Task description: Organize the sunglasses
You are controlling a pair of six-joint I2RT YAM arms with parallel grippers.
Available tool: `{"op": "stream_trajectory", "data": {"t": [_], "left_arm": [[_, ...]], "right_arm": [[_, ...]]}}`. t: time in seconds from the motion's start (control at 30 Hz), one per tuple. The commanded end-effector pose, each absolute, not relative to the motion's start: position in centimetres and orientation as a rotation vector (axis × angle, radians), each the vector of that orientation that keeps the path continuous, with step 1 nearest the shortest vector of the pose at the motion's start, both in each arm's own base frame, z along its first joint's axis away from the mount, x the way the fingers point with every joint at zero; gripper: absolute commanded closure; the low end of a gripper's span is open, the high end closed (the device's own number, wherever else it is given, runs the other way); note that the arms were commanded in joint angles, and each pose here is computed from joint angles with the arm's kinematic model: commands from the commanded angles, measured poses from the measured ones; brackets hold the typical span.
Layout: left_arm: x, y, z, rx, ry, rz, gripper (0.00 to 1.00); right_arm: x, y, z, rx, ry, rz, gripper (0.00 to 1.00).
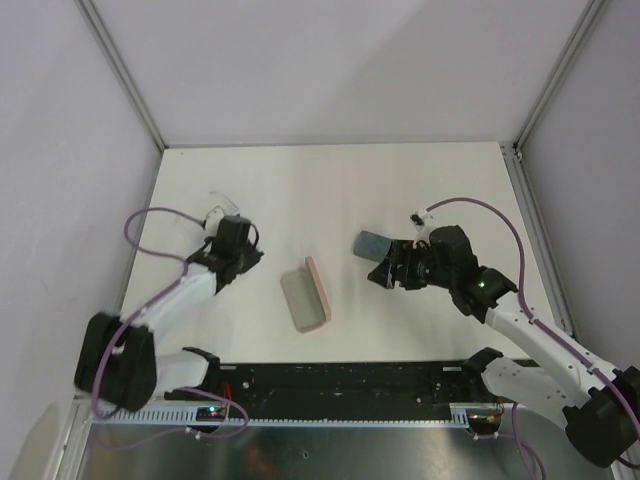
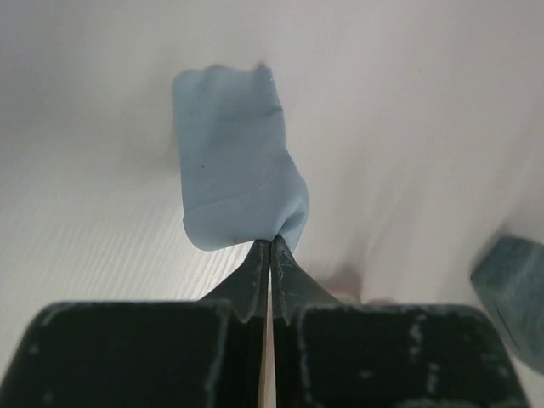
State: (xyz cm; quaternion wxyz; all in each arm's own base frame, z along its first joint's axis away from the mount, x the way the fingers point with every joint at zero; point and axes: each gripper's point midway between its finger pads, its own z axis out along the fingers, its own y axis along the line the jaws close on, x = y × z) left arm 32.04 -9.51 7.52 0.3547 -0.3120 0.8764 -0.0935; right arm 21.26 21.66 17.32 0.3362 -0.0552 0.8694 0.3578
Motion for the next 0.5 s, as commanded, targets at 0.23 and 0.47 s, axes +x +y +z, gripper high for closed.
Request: {"op": "stream_trajectory", "data": {"t": [0.23, 0.47], "left_arm": [[20.5, -15.5, 8.3, -0.441, 2.374, -0.784, 1.0], [18.6, -17.8, 9.1, -0.269, 2.426, -0.929, 1.0]], "right_arm": [[20.3, 24.7, 17.0, -0.196, 2.25, 1.037, 0.23], [20.1, 28.1, 15.3, -0.247, 2.268, 1.054, 0.22]]}}
